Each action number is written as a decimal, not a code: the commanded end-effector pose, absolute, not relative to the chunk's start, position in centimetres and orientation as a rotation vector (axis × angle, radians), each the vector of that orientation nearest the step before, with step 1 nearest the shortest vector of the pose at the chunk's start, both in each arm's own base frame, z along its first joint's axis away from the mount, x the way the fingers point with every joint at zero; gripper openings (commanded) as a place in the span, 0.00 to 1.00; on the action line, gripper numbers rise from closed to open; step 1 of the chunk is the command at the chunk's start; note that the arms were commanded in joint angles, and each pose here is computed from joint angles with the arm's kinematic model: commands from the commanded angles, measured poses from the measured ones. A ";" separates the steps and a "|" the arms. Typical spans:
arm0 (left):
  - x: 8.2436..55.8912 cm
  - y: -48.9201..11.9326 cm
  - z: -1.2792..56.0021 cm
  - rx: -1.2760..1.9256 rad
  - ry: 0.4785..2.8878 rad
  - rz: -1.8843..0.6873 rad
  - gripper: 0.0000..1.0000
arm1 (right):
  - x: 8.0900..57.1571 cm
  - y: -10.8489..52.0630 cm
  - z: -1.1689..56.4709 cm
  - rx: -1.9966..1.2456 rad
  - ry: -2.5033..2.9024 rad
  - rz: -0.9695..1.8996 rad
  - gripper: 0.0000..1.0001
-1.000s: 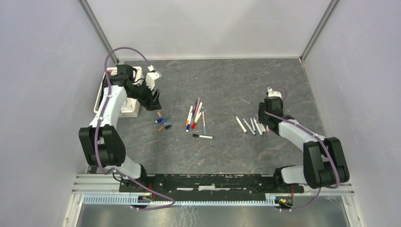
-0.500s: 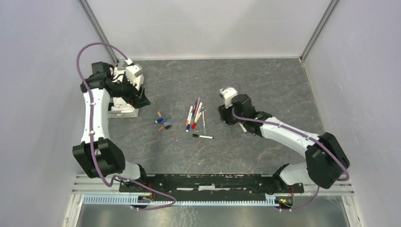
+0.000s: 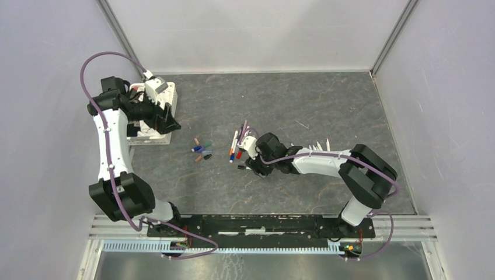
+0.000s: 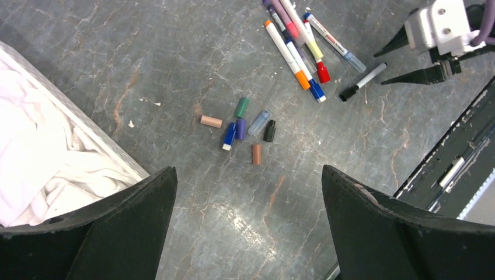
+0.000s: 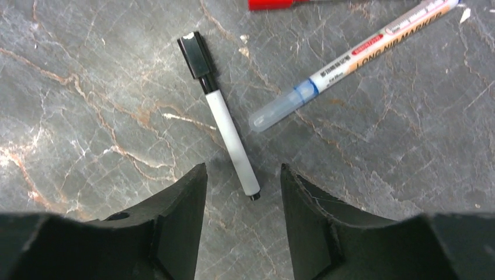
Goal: Open the pen caps
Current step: Pick up the pen from the center of the board.
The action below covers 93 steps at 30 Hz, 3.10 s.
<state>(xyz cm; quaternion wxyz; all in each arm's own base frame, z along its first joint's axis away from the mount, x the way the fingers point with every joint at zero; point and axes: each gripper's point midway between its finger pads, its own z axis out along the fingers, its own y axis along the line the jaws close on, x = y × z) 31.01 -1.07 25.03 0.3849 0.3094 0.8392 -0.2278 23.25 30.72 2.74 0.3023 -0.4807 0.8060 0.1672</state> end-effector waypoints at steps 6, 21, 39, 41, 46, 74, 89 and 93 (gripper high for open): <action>28.9 -2.4 26.4 0.899 2.054 -0.624 1.00 | 23.0 33.5 3.0 -1.352 2.036 0.448 0.41; 21.9 -5.9 18.1 1.328 1.975 -0.699 1.00 | 21.2 36.0 7.3 -1.267 1.962 0.637 0.18; 19.7 -9.0 15.3 1.896 1.725 -0.409 0.89 | 18.1 41.3 16.1 -1.215 1.919 1.226 0.00; 19.7 -9.0 15.3 1.926 1.698 -0.386 0.89 | 17.8 41.8 16.7 -1.211 1.908 1.279 0.00; 20.0 -9.9 16.2 1.960 1.588 -0.322 0.83 | 17.5 43.0 17.7 -1.171 1.902 1.412 0.00; 19.2 -11.4 17.2 2.090 1.379 -0.186 0.32 | 18.0 44.9 19.1 -1.031 1.913 1.651 0.01; 18.8 -11.9 17.7 2.088 1.398 -0.232 0.02 | 18.2 46.3 17.7 -1.068 1.926 1.614 0.52; 18.0 -12.3 18.3 2.078 1.418 -0.308 0.02 | 18.4 46.5 17.3 -1.100 1.916 1.614 0.52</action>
